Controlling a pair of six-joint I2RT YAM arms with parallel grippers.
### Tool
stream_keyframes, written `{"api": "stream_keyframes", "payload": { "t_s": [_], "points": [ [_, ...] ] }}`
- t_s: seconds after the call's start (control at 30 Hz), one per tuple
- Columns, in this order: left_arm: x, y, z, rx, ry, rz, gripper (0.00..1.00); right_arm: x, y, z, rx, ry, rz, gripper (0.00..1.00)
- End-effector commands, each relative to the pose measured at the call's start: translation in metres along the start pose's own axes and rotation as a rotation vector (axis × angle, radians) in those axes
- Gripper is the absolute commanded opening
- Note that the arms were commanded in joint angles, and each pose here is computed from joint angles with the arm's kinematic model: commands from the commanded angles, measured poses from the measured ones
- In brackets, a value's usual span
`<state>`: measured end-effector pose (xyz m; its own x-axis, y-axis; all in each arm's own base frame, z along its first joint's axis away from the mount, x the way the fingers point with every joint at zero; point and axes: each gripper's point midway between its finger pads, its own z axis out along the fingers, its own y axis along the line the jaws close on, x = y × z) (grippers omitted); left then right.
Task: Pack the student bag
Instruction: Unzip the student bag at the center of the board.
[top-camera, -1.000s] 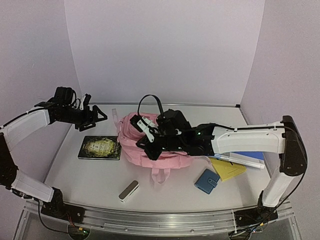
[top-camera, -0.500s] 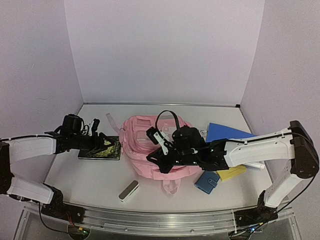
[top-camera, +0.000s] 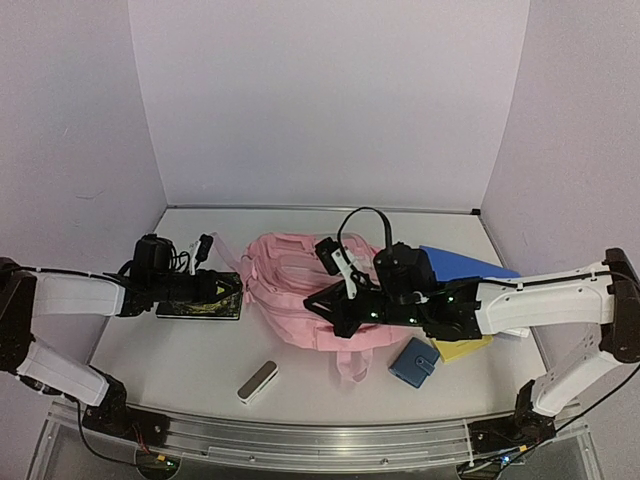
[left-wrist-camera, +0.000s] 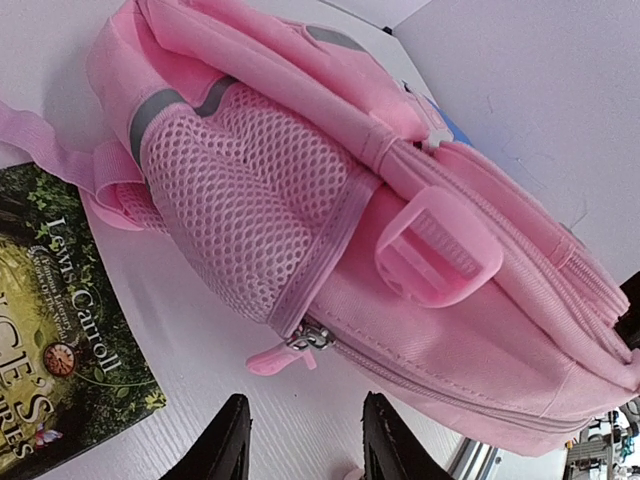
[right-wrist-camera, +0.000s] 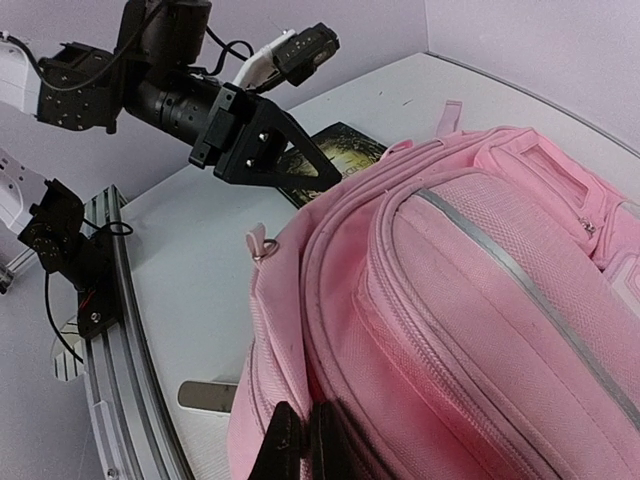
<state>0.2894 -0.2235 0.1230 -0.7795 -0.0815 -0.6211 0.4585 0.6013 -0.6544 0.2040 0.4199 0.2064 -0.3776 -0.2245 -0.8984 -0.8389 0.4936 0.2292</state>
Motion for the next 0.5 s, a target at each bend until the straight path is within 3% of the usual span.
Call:
{"api": "stream_keyframes", "payload": {
  "t_s": [0.0, 0.47],
  "points": [
    [-0.006, -0.013, 0.006, 0.094, -0.003, 0.063, 0.38, -0.070, 0.010, -0.029, -0.049, -0.246, 0.042, 0.00],
    [-0.005, -0.006, 0.027, 0.129, 0.053, 0.083, 0.38, -0.073, 0.005, -0.032, -0.055, -0.265, 0.066, 0.00]
  ]
}}
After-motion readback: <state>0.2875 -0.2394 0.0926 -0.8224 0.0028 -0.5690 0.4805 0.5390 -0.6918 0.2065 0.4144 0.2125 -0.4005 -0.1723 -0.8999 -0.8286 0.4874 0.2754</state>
